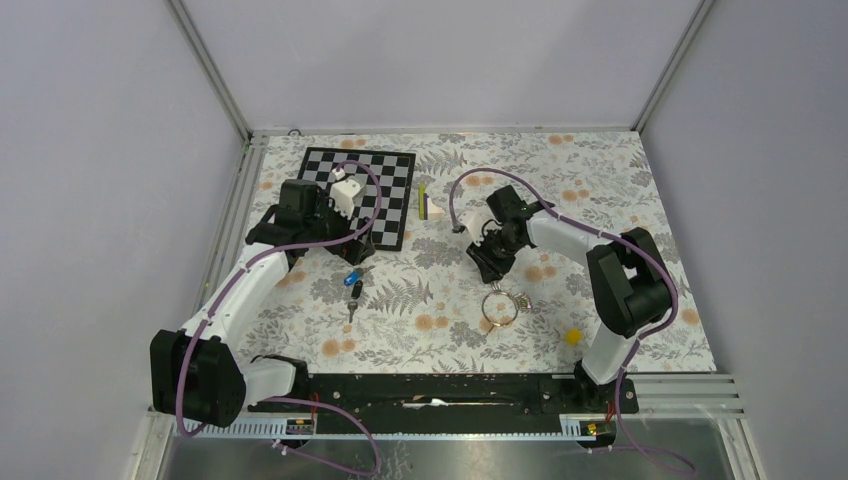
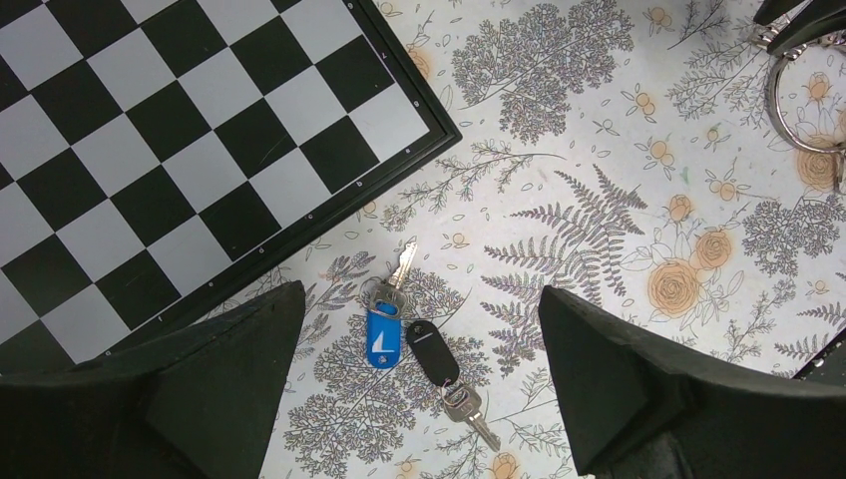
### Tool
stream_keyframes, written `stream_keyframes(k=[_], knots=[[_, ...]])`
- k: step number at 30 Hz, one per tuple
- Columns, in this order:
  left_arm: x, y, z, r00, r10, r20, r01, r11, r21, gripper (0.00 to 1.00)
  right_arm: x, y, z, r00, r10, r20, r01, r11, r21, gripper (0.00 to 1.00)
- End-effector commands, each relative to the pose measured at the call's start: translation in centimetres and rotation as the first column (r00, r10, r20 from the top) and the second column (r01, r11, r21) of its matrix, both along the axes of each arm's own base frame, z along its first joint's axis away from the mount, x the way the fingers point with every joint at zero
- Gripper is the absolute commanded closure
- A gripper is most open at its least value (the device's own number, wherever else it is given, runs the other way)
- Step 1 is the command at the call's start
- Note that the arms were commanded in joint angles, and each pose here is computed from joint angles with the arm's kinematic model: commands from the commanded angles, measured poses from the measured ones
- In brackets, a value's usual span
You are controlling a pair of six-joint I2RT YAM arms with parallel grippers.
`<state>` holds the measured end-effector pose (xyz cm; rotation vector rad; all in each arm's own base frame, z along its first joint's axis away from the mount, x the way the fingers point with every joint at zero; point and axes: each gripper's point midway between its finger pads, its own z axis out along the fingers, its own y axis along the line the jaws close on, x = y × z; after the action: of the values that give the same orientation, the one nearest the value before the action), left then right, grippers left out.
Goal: Put the keys on the keyring
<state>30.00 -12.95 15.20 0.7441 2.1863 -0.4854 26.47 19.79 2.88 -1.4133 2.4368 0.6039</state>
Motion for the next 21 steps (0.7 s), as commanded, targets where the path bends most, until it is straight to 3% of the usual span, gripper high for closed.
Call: stream_keyframes(k=[1, 21], knots=[[0.3, -0.5, 1.2, 0.998, -0.027, 0.049, 0.029, 0.999, -0.029, 0.01, 0.6, -0.5, 1.1, 0.998, -0.051, 0.042, 0.052, 0.998, -0.032, 0.67], [0.3, -0.6, 1.1, 0.999, -0.032, 0.045, 0.033, 0.999, -0.036, 0.01, 0.2, -3.3, -0.5, 0.986, -0.148, 0.077, 0.159, 0.975, -0.155, 0.73]])
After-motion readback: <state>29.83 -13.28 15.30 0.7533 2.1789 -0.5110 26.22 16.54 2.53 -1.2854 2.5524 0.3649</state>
